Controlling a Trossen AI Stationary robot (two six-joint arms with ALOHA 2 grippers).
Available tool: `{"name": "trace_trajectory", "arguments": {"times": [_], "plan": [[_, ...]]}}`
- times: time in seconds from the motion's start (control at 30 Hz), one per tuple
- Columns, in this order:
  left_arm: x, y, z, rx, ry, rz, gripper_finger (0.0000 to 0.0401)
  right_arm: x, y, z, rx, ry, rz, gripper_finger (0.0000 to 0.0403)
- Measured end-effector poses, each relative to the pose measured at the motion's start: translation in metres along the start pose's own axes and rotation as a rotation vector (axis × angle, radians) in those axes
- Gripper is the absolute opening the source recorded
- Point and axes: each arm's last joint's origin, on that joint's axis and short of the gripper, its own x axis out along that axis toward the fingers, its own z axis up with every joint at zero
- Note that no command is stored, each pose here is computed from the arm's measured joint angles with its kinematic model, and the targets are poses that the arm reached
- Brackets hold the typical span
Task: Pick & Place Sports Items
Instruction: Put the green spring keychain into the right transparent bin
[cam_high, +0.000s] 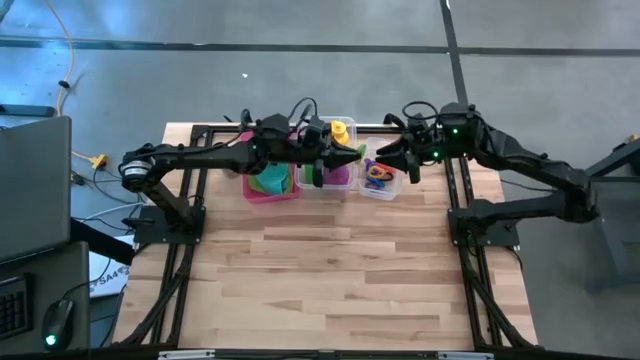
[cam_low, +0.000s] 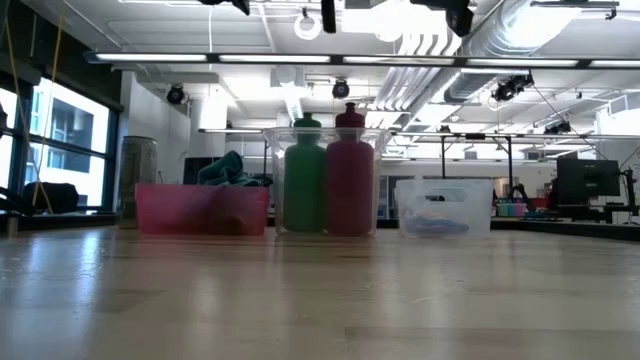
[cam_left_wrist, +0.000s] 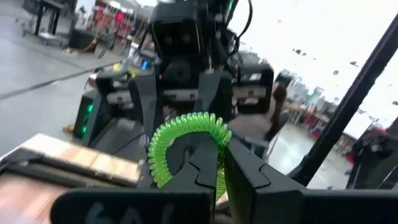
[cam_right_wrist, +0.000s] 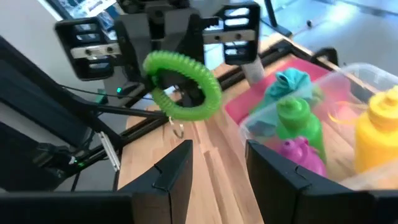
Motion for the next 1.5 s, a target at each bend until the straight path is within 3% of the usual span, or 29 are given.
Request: {"name": "trace_trajectory", "arguments": {"times": [0.53,1.0,1.17,1.5], "plan": [[0.001,-0.005,0.002,-0.048,-0.014,-0.064,0.001,0.008,0.023,0.006,-0.079,-0.133,0.047,0.0139],[0.003,-0.015,-0.002,-0.089,0.021,-0.148,0.001,0.045,0.032,-0.002,-0.088,-0.086,0.108,0.0139],[0.003,-0.016,-0.003,-0.122,0.05,-0.194,0.001,0.047,0.033,-0.004,-0.088,-0.078,0.113,0.0139],[0.001,-0.009,-0.001,-0.121,0.05,-0.172,0.001,0.044,0.033,-0.004,-0.087,-0.077,0.113,0.0139]]}}
